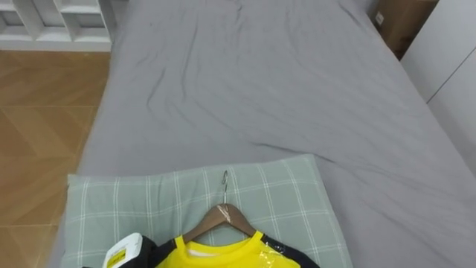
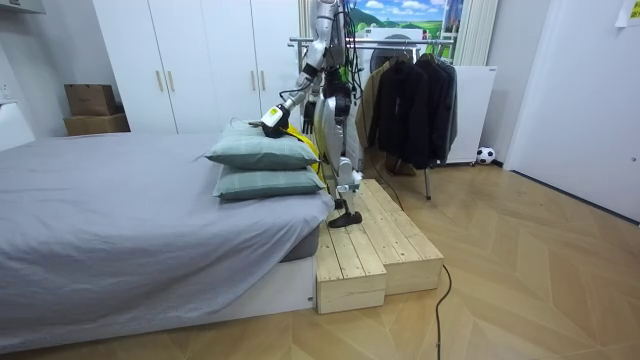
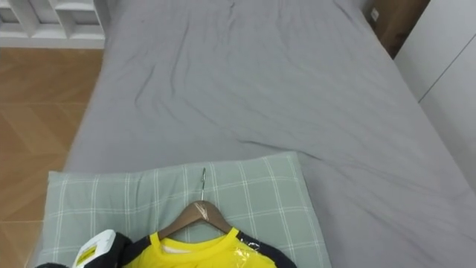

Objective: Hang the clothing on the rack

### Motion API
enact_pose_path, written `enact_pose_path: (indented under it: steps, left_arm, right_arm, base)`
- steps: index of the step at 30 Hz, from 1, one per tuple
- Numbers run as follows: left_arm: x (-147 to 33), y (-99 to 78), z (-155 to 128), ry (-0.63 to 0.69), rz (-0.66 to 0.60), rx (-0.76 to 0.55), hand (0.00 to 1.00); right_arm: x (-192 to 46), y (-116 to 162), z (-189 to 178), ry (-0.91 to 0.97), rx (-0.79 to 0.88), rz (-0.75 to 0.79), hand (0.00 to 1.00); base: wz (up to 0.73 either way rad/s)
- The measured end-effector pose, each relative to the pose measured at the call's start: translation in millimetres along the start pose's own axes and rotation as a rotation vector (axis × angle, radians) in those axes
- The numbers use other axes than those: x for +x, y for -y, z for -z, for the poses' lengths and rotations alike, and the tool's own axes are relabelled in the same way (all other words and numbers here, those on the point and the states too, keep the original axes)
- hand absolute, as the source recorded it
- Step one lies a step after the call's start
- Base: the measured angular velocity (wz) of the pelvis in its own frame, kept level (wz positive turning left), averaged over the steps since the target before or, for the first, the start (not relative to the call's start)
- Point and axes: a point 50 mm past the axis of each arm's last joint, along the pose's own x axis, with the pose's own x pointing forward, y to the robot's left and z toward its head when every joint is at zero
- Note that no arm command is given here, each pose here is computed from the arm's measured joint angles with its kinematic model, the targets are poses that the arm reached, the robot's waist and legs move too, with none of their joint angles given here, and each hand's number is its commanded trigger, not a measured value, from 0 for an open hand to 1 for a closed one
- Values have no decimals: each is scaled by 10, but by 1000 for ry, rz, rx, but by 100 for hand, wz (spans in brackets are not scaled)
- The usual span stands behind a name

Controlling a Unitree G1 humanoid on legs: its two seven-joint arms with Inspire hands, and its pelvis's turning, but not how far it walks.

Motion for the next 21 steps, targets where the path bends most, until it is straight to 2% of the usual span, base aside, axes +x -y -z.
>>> enact_pose_path:
  steps: [12,21]
  left_arm:
    - [-33,65,42,-23,-4,-36,100]
    - [-45,26,77,-38,-83,-115,100]
  right_arm:
    - [-2,-8,28,-6,5,-1,0]
    - [-3,-4,40,-9,10,3,0]
  base:
    - [0]
    - [1]
